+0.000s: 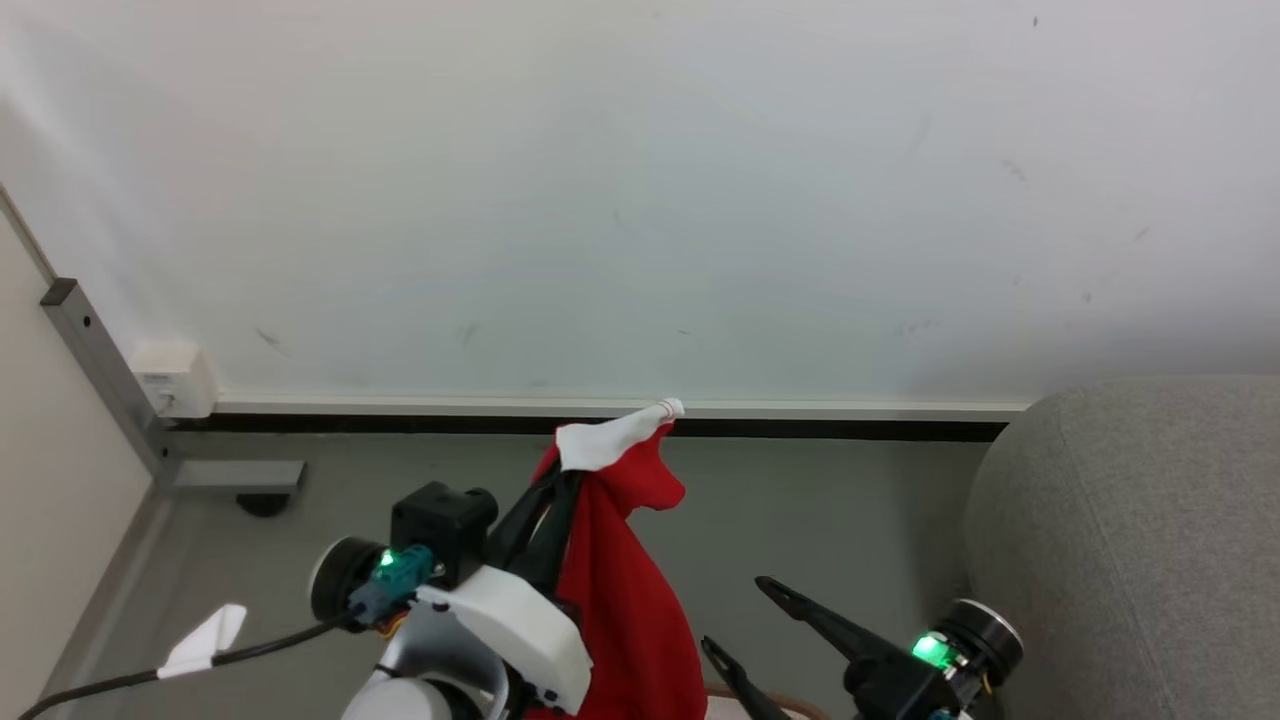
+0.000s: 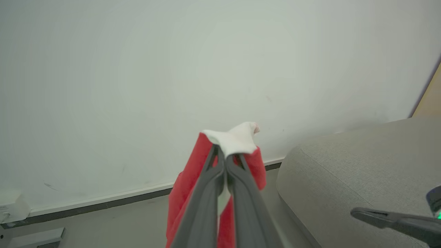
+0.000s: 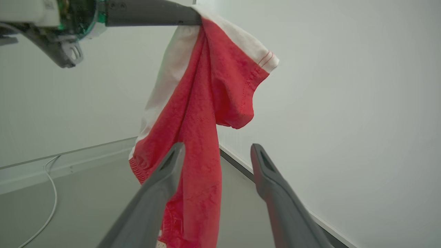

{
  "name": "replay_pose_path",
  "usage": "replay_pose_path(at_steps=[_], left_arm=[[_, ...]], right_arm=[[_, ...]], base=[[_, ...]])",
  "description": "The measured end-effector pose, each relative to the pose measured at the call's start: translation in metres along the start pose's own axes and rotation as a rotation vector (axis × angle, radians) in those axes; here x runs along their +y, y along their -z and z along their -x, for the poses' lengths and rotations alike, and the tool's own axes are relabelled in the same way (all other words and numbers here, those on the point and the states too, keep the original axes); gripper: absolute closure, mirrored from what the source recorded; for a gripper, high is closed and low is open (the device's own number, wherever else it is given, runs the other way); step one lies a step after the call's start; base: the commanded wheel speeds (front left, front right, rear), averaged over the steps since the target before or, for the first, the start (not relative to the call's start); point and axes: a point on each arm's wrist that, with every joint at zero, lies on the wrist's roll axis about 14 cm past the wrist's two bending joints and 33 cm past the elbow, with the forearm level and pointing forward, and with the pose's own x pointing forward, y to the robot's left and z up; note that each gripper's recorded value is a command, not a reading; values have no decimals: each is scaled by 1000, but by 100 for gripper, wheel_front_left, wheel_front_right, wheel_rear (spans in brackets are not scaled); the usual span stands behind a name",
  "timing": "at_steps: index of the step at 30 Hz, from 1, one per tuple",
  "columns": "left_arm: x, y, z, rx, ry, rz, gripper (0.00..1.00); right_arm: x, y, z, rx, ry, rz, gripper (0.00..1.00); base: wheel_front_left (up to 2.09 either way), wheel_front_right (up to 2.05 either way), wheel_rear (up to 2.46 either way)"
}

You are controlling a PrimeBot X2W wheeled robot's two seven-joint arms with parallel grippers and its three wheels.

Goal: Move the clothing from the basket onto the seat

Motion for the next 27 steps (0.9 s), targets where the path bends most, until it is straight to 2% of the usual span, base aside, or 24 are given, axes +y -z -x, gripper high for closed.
replay_pose_path(at_steps=[9,16,17,18,23,27], left_arm=[[-18,-11,-2,-20,61,0,100],[-29,-16,-2,-21,101,10,100],[-30,-16,-2,-20,101,12,100],[-30,-16,-1,-18,102,12,100],[-22,-11,-1,-1,83,11,100],[-17,-6,-3,11,68,16,100]], right_arm=[[26,37,-43,147,-158,52,0],[20,64,-59,254,-171,83,0],[18,67,-59,265,-160,62,69],[18,71,-57,278,-160,46,100],[38,58,-66,228,-201,-37,100],[35,50,-70,204,-193,-49,100]], base=[[0,0,0],[0,0,0],[0,0,0],[0,0,0],[0,0,0],[0,0,0]])
